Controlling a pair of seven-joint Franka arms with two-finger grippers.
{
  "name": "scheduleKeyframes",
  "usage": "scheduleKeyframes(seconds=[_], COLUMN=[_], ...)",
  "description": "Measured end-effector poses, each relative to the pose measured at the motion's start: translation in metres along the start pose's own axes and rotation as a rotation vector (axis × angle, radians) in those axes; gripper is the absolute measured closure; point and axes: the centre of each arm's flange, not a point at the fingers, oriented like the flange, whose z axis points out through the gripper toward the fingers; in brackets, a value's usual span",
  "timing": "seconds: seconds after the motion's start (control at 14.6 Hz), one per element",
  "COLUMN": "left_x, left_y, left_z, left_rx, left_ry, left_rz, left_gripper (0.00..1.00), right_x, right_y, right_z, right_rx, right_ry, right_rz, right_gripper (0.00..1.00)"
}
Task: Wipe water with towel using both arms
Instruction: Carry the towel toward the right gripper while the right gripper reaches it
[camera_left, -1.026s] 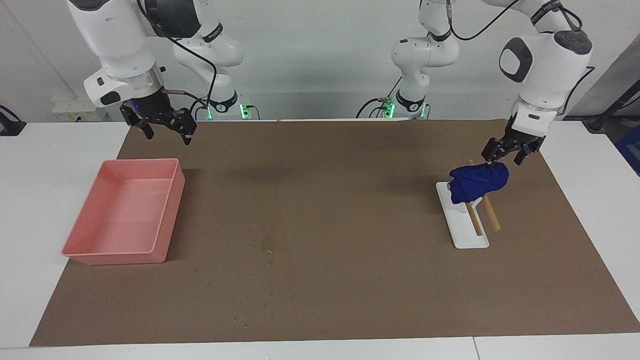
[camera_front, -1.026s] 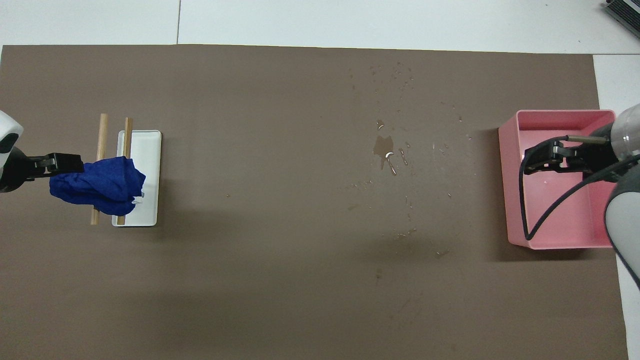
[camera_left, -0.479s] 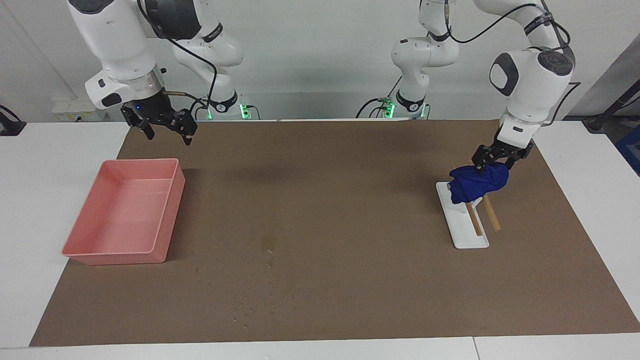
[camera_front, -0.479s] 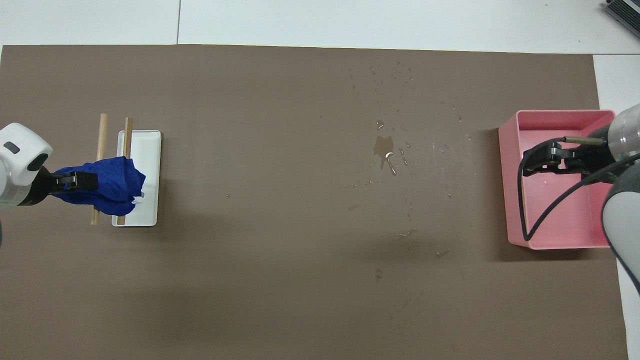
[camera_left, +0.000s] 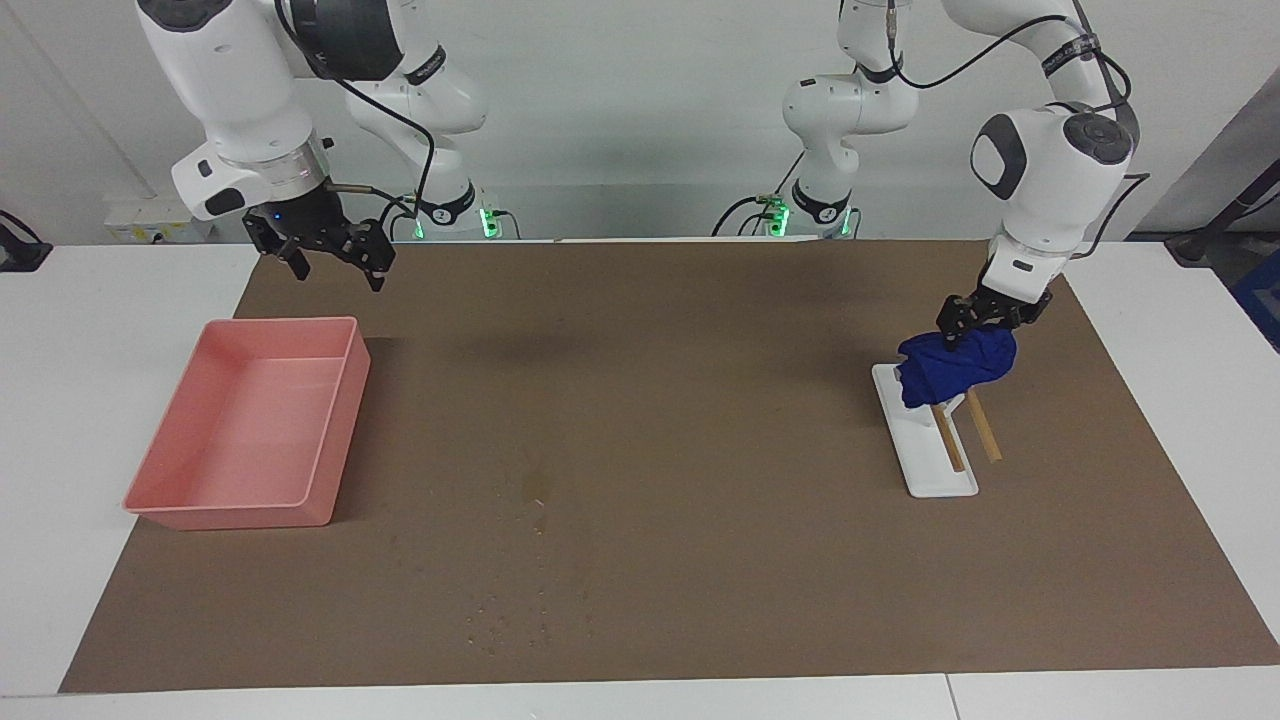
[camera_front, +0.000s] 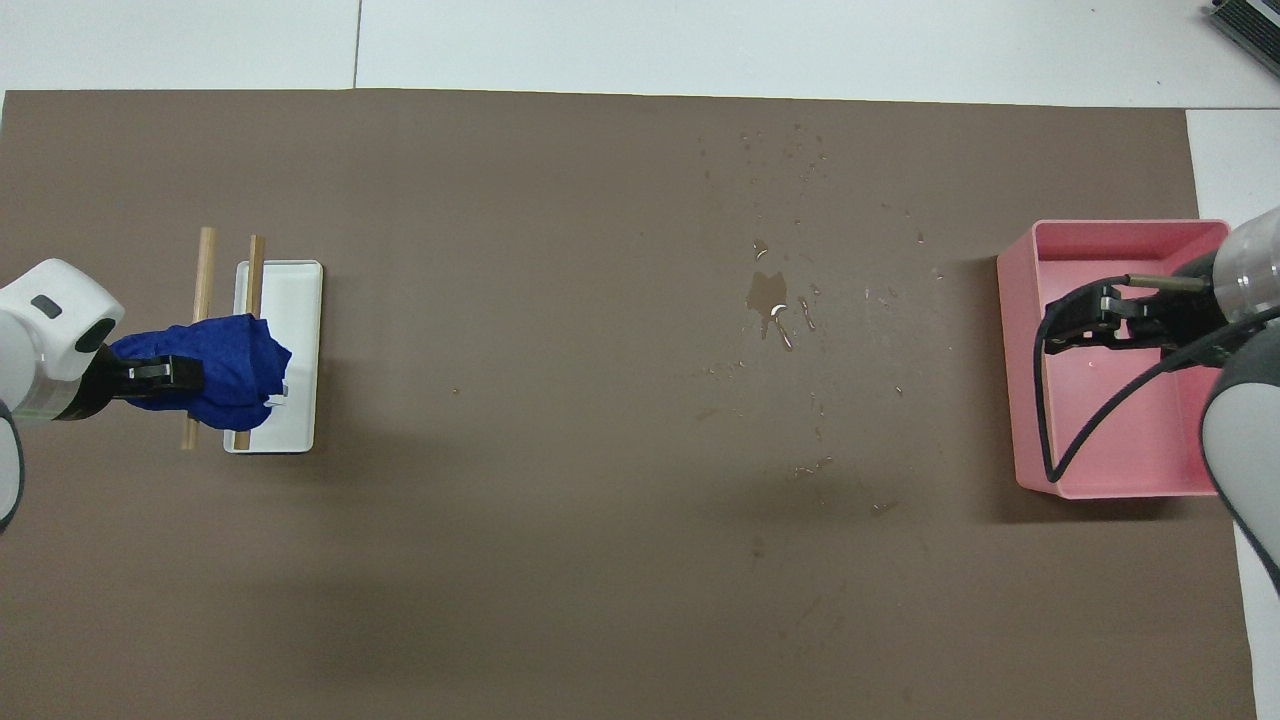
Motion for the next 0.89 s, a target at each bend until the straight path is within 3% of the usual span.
scheduleKeyframes(seconds=[0.07,0.14,0.34,0.48,0.55,0.89], left_x=[0.001,0.002,0.010,0.015,0.018,0.025], left_y=[0.001,0.002,0.008,0.011,0.013,0.033], left_z=[-0.002,-0.003,-0.015,-0.021,-0.023,-0.051], left_rx=[0.000,0.000,-0.002,-0.003,-0.003,-0.059], left_ry=[0.007,0.012,0.036,0.040,0.038,-0.005], left_rz=[-0.007,-0.024,-0.072,-0.107,-0.126,-0.276], left_gripper=[0.39,0.39,0.69,0.72,0.82,0.83], right_x=[0.000,0.000,0.000,0.000,0.000,0.004], right_y=[0.000,0.000,0.000,0.000,0.000,0.000], right_z=[0.000,0.000,0.001,0.001,0.001,-0.003], right_rx=[0.000,0.000,0.000,0.000,0.000,0.008], right_ry=[0.000,-0.001,-0.001,-0.001,-0.001,0.033], right_rz=[0.000,0.000,0.000,0.000,0.001,0.001], right_gripper=[0.00,0.00,0.00,0.00,0.00,0.00])
